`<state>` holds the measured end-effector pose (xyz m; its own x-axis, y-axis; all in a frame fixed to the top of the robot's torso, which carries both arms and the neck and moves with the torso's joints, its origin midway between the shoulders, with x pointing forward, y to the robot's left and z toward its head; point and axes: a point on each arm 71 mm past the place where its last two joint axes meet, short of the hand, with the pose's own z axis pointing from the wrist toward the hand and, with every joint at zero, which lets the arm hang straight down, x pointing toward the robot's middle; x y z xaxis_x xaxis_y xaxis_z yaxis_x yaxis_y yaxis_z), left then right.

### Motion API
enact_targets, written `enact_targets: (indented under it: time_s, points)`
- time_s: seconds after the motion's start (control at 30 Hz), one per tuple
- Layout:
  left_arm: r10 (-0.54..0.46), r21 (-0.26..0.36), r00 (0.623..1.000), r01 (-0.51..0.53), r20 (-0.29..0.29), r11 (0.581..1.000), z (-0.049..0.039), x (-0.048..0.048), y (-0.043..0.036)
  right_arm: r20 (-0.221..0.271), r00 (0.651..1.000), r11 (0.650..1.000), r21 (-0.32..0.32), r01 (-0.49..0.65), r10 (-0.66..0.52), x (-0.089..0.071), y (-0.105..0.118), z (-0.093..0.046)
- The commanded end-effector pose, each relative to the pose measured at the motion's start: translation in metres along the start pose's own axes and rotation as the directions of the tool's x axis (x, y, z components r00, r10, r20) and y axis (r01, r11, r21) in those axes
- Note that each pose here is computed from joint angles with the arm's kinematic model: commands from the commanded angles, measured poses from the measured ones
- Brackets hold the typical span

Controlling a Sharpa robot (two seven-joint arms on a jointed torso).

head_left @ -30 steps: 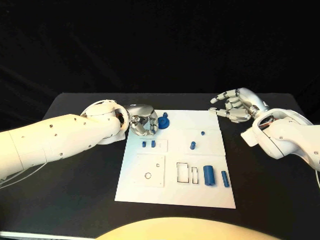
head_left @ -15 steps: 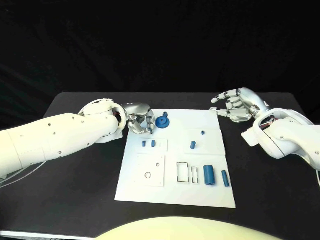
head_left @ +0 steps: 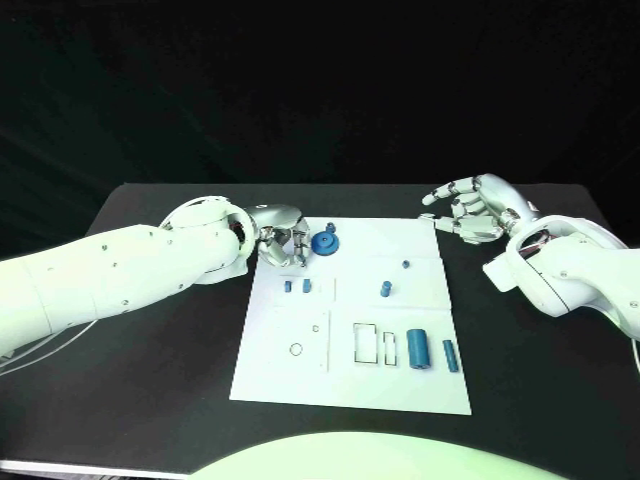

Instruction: Assemble the parts on the task board

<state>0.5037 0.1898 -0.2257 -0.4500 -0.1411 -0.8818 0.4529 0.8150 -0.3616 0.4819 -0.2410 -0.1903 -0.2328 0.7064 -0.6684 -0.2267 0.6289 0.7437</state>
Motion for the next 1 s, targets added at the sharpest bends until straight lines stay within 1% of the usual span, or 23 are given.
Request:
enact_targets:
  time_s: [0.03,0.5,1.0]
  points:
    - [-0.001,0.003,1.0,0.001,-0.019,1.0,0.0015,0.0025,-0.0014,-0.009,1.0,1.0,-0.017,0.005,-0.005,0.0013,0.0016,-0.0002]
    - [0.011,0.0,0.998,-0.011,-0.054,1.0,0.0031,0.0091,-0.0015,-0.009,1.0,1.0,-0.017,0.005,-0.006,0.0012,0.0016,-0.0004]
    - [0.016,-0.009,0.997,-0.017,-0.076,1.0,0.0029,0.0114,-0.0002,-0.008,1.0,1.0,-0.017,0.006,-0.006,0.001,0.0015,-0.0005]
